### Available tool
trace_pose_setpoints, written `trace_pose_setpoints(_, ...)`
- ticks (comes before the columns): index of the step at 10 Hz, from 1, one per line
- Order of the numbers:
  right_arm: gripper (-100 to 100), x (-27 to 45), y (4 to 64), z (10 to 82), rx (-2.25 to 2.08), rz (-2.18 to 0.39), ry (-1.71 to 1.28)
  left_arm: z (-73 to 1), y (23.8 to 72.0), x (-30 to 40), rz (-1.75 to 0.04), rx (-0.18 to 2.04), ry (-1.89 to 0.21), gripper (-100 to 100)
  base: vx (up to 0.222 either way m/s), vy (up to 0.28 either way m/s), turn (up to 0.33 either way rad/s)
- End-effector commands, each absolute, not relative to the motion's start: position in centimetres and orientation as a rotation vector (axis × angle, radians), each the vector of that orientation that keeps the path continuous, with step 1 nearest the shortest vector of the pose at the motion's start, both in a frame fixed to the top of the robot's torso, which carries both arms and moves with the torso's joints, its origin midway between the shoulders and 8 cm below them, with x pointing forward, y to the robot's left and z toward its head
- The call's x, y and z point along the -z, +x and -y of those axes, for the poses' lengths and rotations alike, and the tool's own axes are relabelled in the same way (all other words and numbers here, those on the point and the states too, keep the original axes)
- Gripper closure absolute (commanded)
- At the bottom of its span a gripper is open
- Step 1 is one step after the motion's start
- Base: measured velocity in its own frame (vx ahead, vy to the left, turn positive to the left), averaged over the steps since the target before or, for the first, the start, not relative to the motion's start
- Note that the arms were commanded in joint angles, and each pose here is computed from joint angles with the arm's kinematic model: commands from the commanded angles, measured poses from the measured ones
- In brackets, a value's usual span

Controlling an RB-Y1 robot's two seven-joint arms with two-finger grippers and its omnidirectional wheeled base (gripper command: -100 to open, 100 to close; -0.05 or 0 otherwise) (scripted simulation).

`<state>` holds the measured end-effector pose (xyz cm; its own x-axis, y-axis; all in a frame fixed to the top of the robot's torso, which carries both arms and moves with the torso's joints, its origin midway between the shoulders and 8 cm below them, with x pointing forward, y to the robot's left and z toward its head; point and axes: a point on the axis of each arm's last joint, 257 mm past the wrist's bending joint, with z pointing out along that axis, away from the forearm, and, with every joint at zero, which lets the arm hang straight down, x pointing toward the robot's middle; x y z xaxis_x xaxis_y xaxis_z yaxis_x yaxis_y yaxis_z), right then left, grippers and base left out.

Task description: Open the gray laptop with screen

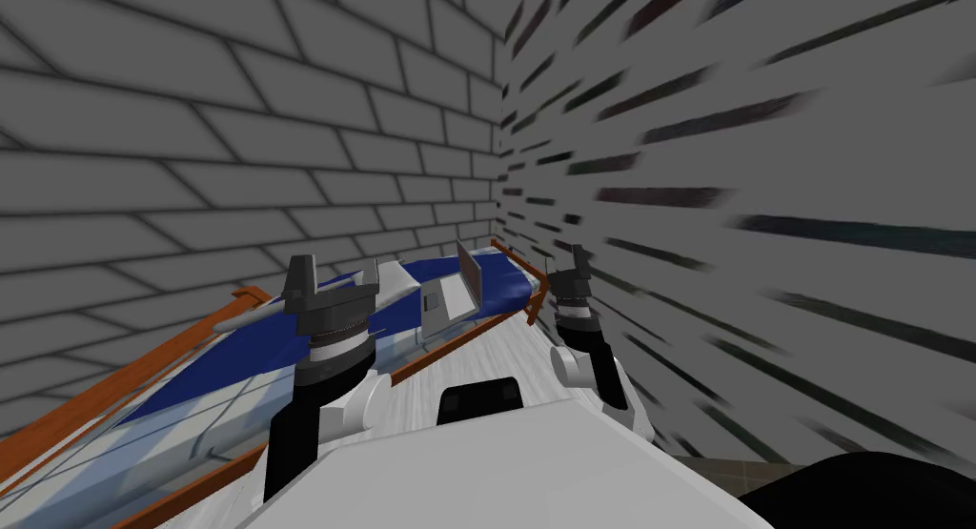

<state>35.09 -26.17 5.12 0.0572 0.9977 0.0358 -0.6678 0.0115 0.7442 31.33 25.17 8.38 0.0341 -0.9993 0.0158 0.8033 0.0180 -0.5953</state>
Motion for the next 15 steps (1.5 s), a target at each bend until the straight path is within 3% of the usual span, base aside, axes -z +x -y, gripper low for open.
trace_pose_setpoints(1, 0, -5.1, 35.1, 26.2, -1.431, -0.607, 0.697, -25.2, 31.3, -8.4, -0.477, 1.485, -0.518, 0, 0.0, 0.0, 0.0)
trace_pose_setpoints(9, 0, -5.1, 35.1, 26.2, -1.431, -0.607, 0.696, -25.2, 31.3, -8.4, -0.477, 1.485, -0.517, 0, 0.0, 0.0, 0.0)
trace_pose_setpoints(10, 0, -5.1, 35.1, 26.2, -1.431, -0.607, 0.696, -24.7, 32.0, -8.4, -0.522, 1.485, -0.51, -100, 0.005, -0.03, 0.086)
trace_pose_setpoints(15, 0, -5.1, 35.1, 26.2, -1.431, -0.607, 0.697, -23.9, 34.0, -8.2, -0.617, 1.468, -0.531, -100, 0.001, -0.067, 0.081)
